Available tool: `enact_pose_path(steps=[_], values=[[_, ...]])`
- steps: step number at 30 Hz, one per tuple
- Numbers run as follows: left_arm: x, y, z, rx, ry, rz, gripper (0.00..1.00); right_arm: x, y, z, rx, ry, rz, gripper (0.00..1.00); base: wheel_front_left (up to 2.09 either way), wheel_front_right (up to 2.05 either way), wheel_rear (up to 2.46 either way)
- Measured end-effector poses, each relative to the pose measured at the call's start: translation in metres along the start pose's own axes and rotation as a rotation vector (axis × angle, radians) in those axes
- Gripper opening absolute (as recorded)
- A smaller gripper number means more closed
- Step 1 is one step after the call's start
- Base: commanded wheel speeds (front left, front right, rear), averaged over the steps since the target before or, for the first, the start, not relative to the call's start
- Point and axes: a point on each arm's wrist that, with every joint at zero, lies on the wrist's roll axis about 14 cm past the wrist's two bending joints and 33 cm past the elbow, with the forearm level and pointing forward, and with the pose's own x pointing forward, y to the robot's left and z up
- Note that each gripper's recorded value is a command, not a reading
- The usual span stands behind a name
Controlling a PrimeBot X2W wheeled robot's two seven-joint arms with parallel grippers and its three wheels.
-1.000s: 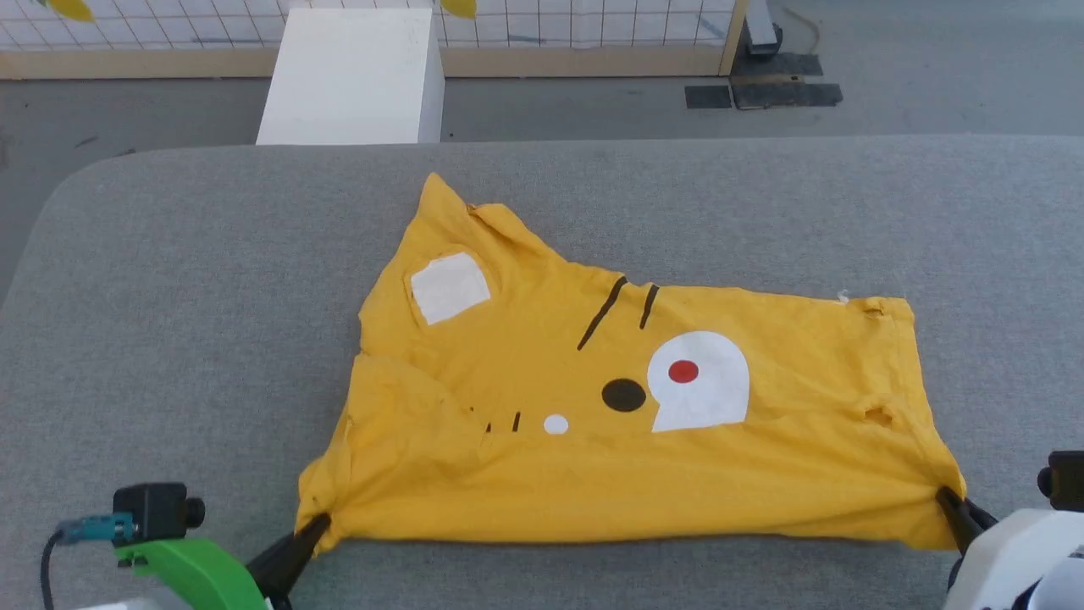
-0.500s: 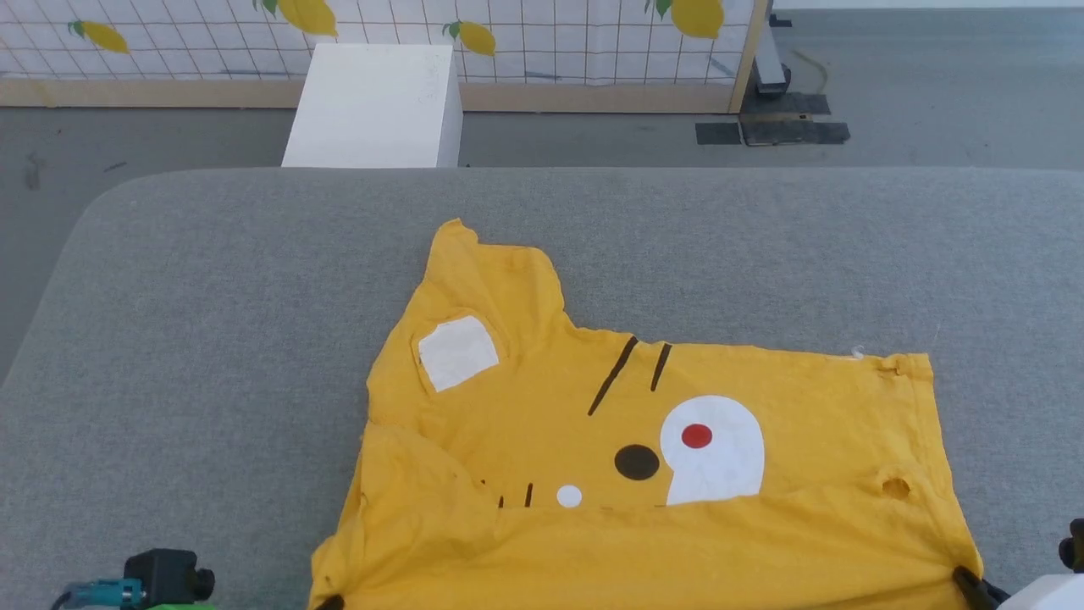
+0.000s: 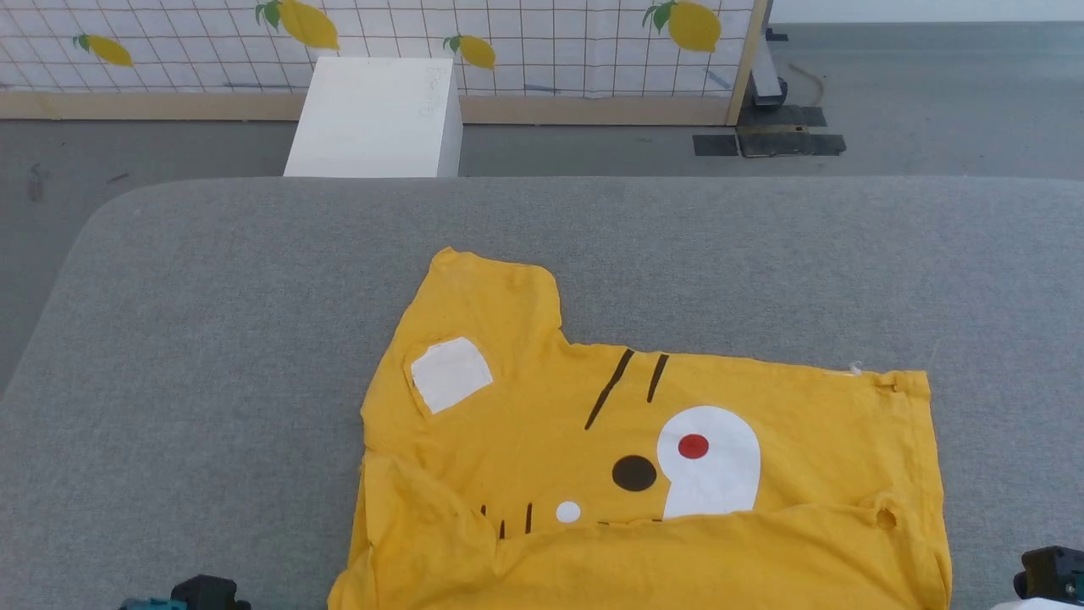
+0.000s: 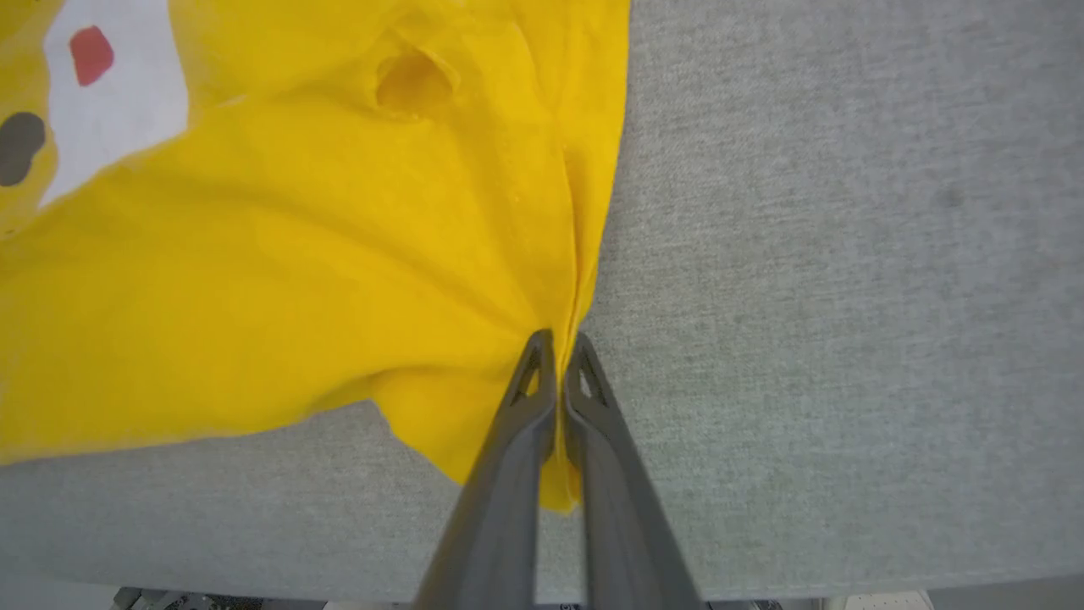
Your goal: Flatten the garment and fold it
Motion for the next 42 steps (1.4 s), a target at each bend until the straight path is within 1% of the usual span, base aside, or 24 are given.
enact_pose_path(steps=[1,2,3,9,12,15,19,21,22,24,26,28,30,31,34,37,42], values=[[0.001,0.000,0.002,-0.001,-0.007,0.001,0.30,0.000,0.000,0.000,0.002,-0.006,-0.001,0.48,0.00,0.00,0.00],[0.002,-0.001,0.005,-0.003,-0.023,-0.001,0.49,0.001,-0.001,0.001,0.005,-0.011,-0.001,0.93,0.00,0.00,0.00],[0.003,-0.002,0.008,-0.005,-0.036,-0.005,1.00,0.002,-0.001,0.002,0.006,-0.017,0.000,1.00,0.00,0.00,0.00],[0.002,-0.007,0.021,0.006,-0.086,-0.026,1.00,-0.001,0.000,0.018,0.017,-0.076,0.005,1.00,0.00,0.00,0.00],[-0.005,-0.011,0.037,0.021,-0.153,-0.039,1.00,-0.008,0.003,0.034,0.032,-0.127,0.025,1.00,0.00,0.00,0.00],[-0.019,-0.017,0.067,0.075,-0.292,-0.047,1.00,-0.023,0.003,0.066,0.010,-0.250,0.019,1.00,0.00,0.00,0.00],[-0.043,-0.033,0.116,0.198,-0.564,-0.059,1.00,-0.040,0.008,0.110,-0.070,-0.459,-0.008,1.00,0.00,0.00,0.00],[-0.057,-0.041,0.139,0.271,-0.734,-0.048,1.00,-0.046,0.016,0.129,-0.121,-0.566,-0.013,1.00,0.00,0.00,0.00],[-0.061,-0.045,0.146,0.303,-0.792,-0.047,1.00,-0.048,0.019,0.135,-0.140,-0.603,-0.013,1.00,0.00,0.00,0.00],[-0.068,-0.056,0.157,0.326,-0.916,-0.060,1.00,-0.048,0.027,0.142,-0.178,-0.669,-0.006,1.00,0.00,0.00,0.00],[-0.069,-0.064,0.159,0.363,-0.975,-0.061,1.00,-0.045,0.036,0.141,-0.200,-0.702,0.013,1.00,0.00,0.00,0.00],[-0.069,-0.067,0.161,0.416,-1.008,-0.041,1.00,-0.044,0.043,0.140,-0.239,-0.734,0.019,1.00,0.00,0.00,0.00],[-0.068,-0.071,0.163,0.493,-1.030,-0.014,1.00,-0.043,0.044,0.140,-0.265,-0.772,0.017,1.00,0.00,0.00,0.00],[-0.066,-0.073,0.163,0.510,-1.031,-0.011,1.00,-0.042,0.045,0.138,-0.286,-0.784,0.013,1.00,0.00,0.00,0.00],[-0.064,-0.081,0.164,0.527,-1.054,-0.009,1.00,-0.038,0.044,0.133,-0.289,-0.799,0.017,1.00,0.00,0.00,0.00],[-0.060,-0.087,0.167,0.557,-1.056,-0.030,1.00,-0.032,0.044,0.125,-0.282,-0.784,0.022,1.00,0.00,0.00,0.00],[-0.050,-0.094,0.190,0.626,-1.053,-0.053,1.00,-0.024,0.039,0.120,-0.277,-0.768,0.011,1.00,0.00,0.00,0.00]])
